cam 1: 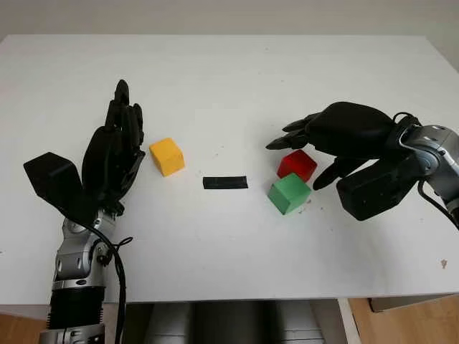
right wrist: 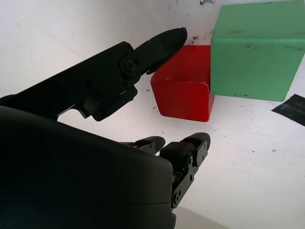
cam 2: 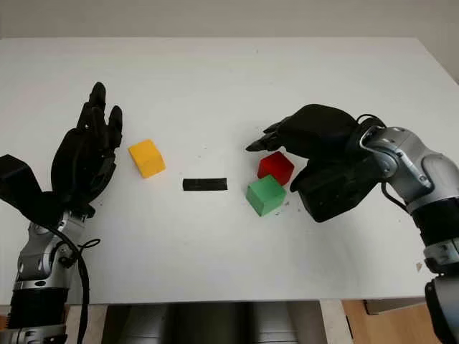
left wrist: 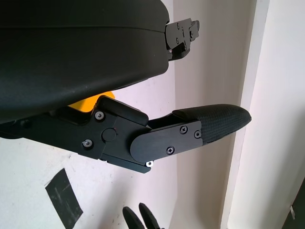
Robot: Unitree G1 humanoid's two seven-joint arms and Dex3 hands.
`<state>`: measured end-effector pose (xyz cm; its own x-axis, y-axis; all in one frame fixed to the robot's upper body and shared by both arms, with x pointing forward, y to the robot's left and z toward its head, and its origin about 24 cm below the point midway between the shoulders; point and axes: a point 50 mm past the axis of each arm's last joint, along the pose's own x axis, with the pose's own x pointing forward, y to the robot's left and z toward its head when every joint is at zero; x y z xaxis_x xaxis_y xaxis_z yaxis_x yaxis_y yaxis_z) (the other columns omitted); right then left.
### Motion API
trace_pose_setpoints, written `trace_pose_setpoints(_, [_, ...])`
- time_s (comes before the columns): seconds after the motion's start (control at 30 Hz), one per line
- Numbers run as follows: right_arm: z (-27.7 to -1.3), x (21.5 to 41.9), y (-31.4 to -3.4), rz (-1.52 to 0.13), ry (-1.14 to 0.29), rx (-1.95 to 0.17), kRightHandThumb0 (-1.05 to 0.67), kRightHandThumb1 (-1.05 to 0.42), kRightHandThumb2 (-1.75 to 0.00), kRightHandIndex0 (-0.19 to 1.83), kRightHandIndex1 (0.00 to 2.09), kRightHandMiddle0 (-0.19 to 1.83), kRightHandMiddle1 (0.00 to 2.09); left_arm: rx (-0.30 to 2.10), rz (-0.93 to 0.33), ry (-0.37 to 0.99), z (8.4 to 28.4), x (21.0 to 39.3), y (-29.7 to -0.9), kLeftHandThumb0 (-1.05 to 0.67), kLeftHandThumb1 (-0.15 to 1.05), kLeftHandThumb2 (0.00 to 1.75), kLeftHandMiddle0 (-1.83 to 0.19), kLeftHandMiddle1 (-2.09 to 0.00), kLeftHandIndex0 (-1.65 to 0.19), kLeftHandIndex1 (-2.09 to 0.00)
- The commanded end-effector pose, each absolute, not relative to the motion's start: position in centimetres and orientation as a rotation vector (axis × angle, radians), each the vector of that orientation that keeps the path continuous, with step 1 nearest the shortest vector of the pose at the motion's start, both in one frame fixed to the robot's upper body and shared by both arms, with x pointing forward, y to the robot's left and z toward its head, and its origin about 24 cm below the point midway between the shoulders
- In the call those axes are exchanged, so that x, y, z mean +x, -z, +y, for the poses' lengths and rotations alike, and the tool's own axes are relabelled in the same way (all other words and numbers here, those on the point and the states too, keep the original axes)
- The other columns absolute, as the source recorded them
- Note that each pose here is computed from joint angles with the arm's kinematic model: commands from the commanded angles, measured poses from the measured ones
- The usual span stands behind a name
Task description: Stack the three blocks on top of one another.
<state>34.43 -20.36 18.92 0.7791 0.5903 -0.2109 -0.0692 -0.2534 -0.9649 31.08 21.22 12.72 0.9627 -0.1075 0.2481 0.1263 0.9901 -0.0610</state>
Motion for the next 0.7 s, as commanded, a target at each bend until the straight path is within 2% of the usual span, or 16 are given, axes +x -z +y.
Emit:
trace_pose_setpoints(0.0, [-20.4,34.3,-18.2,-0.422,-0.659,-1.727,-0.55,-0.77,-0.06,0.48,0.08,0.55,0.08,-0.063,-0.265,0.122,21.4,31.0,-13.2,-0.79,1.05,0.65,0.19,0.00,0.19,0.00])
trace_pose_setpoints(0.2, [-20.9,34.7,-17.5,-0.456,-0.616,-1.708,-0.54,-0.78,-0.06,0.53,0.10,0.63,0.12,-0.059,-0.265,0.112,21.4,30.9,-13.2,-0.80,1.05,0.65,0.19,0.00,0.19,0.00])
trace_pose_setpoints(0.27, [-21.0,34.9,-17.3,-0.462,-0.603,-1.687,-0.49,-0.80,-0.06,0.52,0.09,0.72,0.17,-0.055,-0.264,0.113,21.5,30.8,-13.2,-0.80,1.05,0.65,0.19,0.00,0.19,0.00])
trace_pose_setpoints(0.3, [-21.1,34.9,-17.2,-0.465,-0.599,-1.681,-0.46,-0.82,-0.06,0.52,0.08,0.75,0.25,-0.054,-0.264,0.113,21.5,30.8,-13.3,-0.80,1.05,0.65,0.19,0.00,0.19,0.00])
trace_pose_setpoints(0.33, [-21.2,35.0,-17.1,-0.475,-0.593,-1.672,-0.42,-0.84,-0.06,0.52,0.07,0.73,0.48,-0.053,-0.264,0.112,21.5,30.8,-13.3,-0.80,1.05,0.65,0.19,0.00,0.19,0.00])
trace_pose_setpoints(0.37, [-21.2,35.0,-17.1,-0.485,-0.590,-1.671,-0.38,-0.86,-0.06,0.52,0.06,0.68,0.80,-0.053,-0.264,0.110,21.5,30.8,-13.3,-0.80,1.05,0.65,0.19,0.00,0.19,0.00])
trace_pose_setpoints(0.4, [-21.2,35.0,-17.0,-0.493,-0.588,-1.671,-0.36,-0.87,-0.06,0.52,0.06,0.66,0.94,-0.053,-0.264,0.109,21.5,30.8,-13.3,-0.80,1.05,0.65,0.19,0.00,0.19,0.00])
trace_pose_setpoints(0.47, [-21.2,35.0,-17.1,-0.500,-0.589,-1.685,-0.34,-0.89,-0.06,0.50,0.05,0.63,1.08,-0.054,-0.263,0.109,21.6,30.8,-13.3,-0.80,1.05,0.65,0.19,0.00,0.19,0.00])
trace_pose_setpoints(0.67, [-21.3,35.1,-17.1,-0.520,-0.578,-1.711,-0.34,-0.87,-0.05,0.47,0.04,0.59,1.14,-0.048,-0.261,0.109,21.6,30.8,-13.3,-0.80,1.05,0.65,0.19,0.00,0.19,0.00])
